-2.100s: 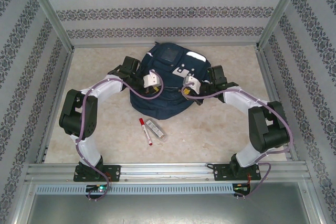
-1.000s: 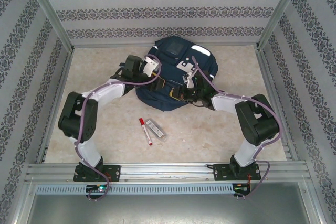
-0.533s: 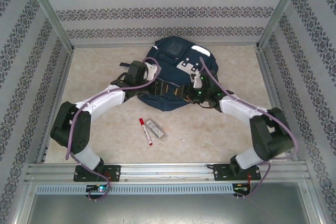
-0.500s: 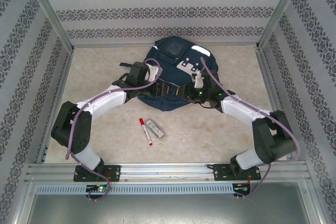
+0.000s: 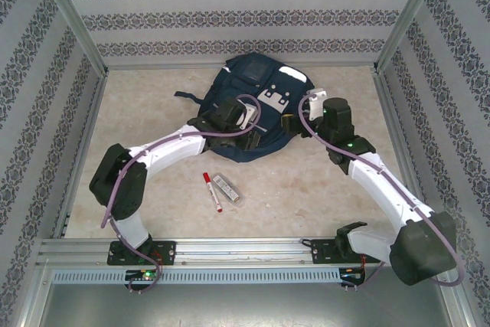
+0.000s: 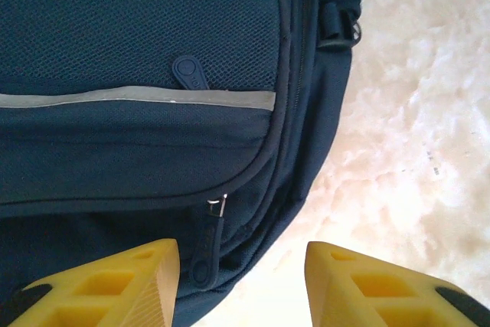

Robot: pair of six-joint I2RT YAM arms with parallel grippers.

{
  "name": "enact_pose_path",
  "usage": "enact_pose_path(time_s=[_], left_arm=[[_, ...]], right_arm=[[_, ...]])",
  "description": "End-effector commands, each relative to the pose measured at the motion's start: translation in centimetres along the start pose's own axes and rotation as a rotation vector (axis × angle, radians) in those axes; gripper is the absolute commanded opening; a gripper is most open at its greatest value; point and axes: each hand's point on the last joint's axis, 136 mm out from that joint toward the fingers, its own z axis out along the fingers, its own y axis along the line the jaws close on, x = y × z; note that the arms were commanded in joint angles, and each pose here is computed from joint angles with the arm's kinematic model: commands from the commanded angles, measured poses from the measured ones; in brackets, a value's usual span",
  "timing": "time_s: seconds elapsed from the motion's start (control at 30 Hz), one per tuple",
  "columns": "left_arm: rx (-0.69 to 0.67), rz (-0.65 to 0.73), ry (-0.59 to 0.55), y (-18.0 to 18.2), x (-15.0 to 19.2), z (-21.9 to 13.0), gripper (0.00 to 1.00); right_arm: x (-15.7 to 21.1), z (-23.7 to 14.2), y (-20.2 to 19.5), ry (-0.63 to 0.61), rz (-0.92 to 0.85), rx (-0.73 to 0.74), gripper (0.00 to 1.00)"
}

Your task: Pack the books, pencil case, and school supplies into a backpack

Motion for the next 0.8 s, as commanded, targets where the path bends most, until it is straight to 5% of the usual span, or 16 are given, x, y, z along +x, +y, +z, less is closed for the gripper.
enact_pose_path(time_s=[0.0, 0.47, 0.77], left_arm=[[-0.071, 0.057, 0.093, 0.6, 1.4, 0.7, 0.46], [-0.218, 0.137, 0.265, 2.3, 3.8, 3.3, 0.47], [-0.195, 0.193, 0.262, 1.8, 2.9, 3.6, 0.00]], right_arm=[[-0.7, 0.2, -0.2, -0.017, -0.079, -0.029, 0.98], [-1.8, 1.7, 1.4, -0.031, -0.073, -0.137, 0.97], [0.2, 3.5, 4.7, -0.043, -0.401, -0.366, 0.88]])
